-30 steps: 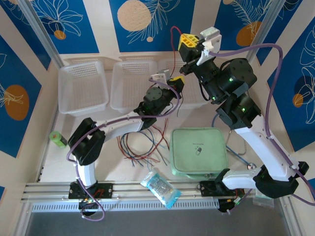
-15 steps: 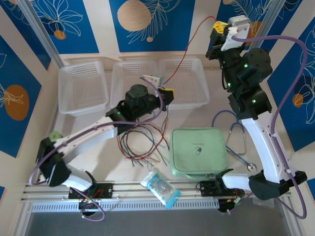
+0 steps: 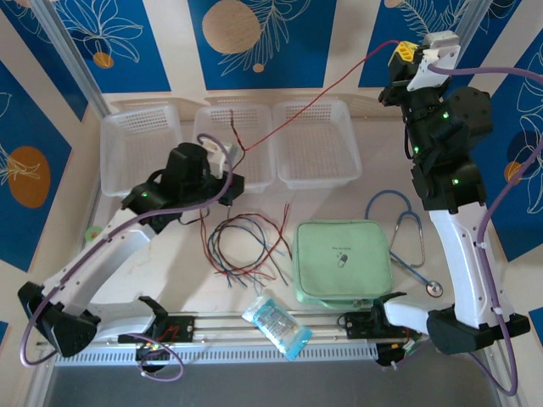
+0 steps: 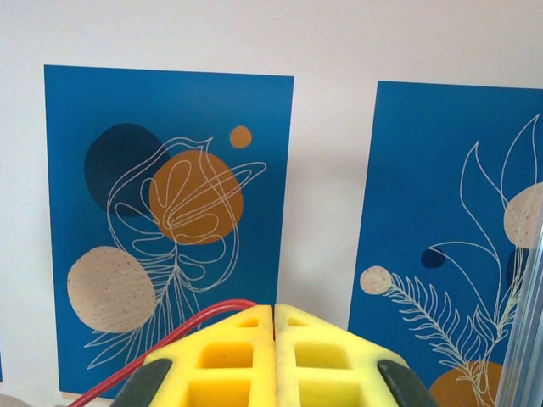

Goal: Untangle the cables

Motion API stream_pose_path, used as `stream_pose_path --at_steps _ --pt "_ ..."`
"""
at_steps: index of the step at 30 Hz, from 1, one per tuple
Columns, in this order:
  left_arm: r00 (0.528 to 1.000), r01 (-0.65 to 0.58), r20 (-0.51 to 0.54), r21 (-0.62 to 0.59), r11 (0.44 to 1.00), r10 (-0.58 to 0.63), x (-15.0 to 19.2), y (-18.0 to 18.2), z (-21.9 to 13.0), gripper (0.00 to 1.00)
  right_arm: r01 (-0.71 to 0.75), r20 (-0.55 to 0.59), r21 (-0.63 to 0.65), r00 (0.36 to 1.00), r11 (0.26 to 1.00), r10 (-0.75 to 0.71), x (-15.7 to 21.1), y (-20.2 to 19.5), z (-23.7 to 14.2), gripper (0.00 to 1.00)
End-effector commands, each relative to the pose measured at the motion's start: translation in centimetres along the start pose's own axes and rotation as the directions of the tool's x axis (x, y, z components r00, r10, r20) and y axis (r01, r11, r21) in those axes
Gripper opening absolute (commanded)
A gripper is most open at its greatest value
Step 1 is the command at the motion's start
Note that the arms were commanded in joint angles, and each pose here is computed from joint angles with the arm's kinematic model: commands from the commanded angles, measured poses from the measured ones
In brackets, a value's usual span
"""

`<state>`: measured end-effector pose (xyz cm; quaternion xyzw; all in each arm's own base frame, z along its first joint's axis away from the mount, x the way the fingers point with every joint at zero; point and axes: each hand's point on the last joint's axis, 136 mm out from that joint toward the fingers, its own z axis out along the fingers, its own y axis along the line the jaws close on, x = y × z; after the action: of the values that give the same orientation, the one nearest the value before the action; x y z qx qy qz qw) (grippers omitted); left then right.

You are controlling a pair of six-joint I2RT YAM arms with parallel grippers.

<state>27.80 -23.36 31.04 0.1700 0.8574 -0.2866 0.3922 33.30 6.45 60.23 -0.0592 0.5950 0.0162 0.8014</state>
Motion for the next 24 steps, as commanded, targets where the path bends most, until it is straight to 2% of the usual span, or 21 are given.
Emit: stream_pose_path --at_steps 1,9,17,20,24 --pt "0.997 0.007 -0.076 -0.029 1.000 -0.010 2.0 1.7 -2.3 0.00 -0.006 0.040 0.026 0.999 1.000 0.005 -1.5 -0.9 -0.7 0.00" --pt "0.992 0.084 -0.079 -0.151 0.985 -0.097 2.6 6.9 -5.4 0.00 0.008 0.048 0.031 0.999 0.999 -0.010 -2.3 -1.5 -1.0 0.00" --pt "0.956 0.274 -0.022 -0.293 0.916 -0.293 3.3 12.3 -7.0 0.00 0.012 0.041 0.088 0.999 0.996 -0.016 -2.4 -3.6 -1.8 0.00" --pt "0.945 0.308 -0.011 -0.296 0.904 -0.326 3.3 13.1 -7.2 0.00 0.008 0.048 0.103 0.999 0.995 -0.013 -2.6 -4.4 -2.4 0.00" --pt "0.951 0.302 0.016 -0.241 0.922 -0.308 1.9 12.1 -7.4 0.00 -0.007 0.041 0.077 0.999 0.997 0.004 -2.5 -4.5 -2.6 0.00"
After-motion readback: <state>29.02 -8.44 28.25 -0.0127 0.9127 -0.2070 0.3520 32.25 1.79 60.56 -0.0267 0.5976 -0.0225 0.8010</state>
